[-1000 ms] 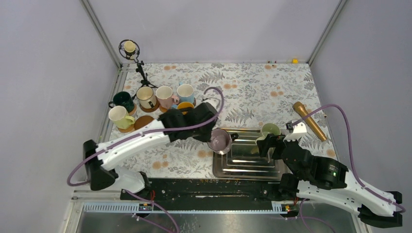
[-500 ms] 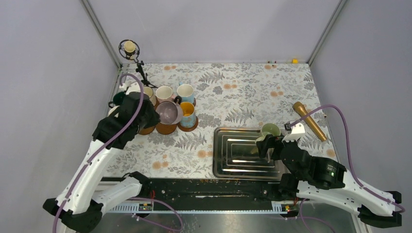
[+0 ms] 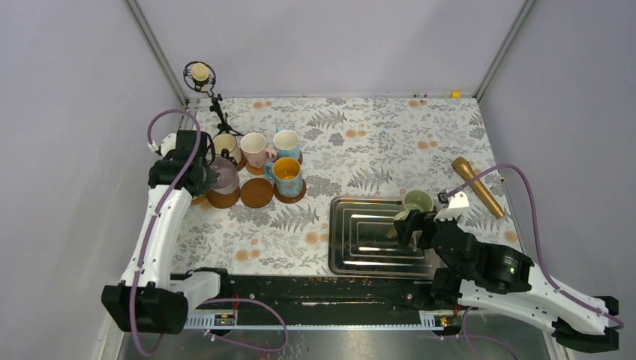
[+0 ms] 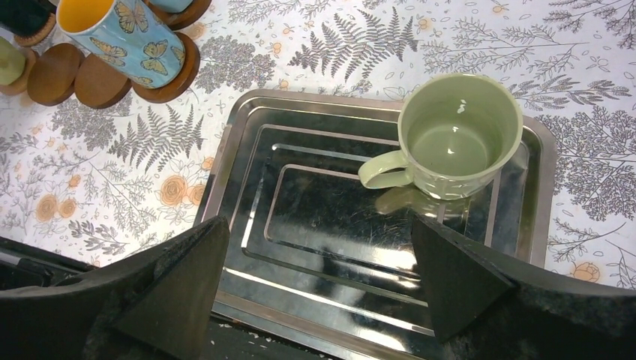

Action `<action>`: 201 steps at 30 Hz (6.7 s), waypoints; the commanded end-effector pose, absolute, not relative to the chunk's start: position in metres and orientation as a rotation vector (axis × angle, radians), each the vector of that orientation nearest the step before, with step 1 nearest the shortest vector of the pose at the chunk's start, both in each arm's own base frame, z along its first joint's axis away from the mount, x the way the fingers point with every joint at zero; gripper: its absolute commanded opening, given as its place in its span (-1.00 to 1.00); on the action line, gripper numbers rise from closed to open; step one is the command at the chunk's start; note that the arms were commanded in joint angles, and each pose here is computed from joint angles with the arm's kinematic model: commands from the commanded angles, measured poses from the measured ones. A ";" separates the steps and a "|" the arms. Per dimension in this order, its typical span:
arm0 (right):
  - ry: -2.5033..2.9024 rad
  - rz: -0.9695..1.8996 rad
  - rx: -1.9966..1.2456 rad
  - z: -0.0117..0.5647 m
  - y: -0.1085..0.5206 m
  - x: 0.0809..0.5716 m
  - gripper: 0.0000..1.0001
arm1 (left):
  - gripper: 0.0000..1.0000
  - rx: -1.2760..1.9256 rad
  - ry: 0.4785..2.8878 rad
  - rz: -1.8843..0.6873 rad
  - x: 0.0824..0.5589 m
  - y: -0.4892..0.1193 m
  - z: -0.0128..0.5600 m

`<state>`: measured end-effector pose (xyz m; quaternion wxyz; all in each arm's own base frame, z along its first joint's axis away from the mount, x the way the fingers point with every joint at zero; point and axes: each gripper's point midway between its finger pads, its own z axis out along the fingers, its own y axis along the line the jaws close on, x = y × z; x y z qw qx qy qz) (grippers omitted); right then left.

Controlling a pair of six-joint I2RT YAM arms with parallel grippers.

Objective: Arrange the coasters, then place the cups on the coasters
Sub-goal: Place the cup on the coaster, then pick up the cup from the tray.

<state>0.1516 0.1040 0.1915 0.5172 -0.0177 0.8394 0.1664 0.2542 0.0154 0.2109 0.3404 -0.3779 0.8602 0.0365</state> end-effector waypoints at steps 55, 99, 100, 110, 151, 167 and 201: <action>1.932 0.423 0.015 0.215 0.086 0.153 0.99 | -1.00 -1.235 2.256 0.286 0.311 0.060 0.126; 1.919 0.466 0.042 0.214 0.080 0.149 0.99 | -0.77 -1.272 2.247 0.326 0.312 0.065 0.120; 1.919 0.464 0.044 0.214 0.080 0.149 0.99 | -0.76 -1.271 2.248 0.327 0.312 0.065 0.121; 1.931 0.453 0.047 0.211 0.081 0.150 0.99 | -0.62 -1.260 2.234 0.336 0.310 0.067 0.131; 1.928 0.496 0.030 0.215 0.086 0.147 0.99 | -0.52 -0.790 2.430 -0.083 0.332 -0.040 0.102; 1.922 0.474 0.042 0.217 0.078 0.147 0.99 | -0.50 -0.912 2.382 0.091 0.340 -0.004 0.105; 2.229 0.005 -0.340 0.190 0.121 0.178 0.39 | 0.98 -0.066 2.276 -0.490 0.269 -0.104 0.236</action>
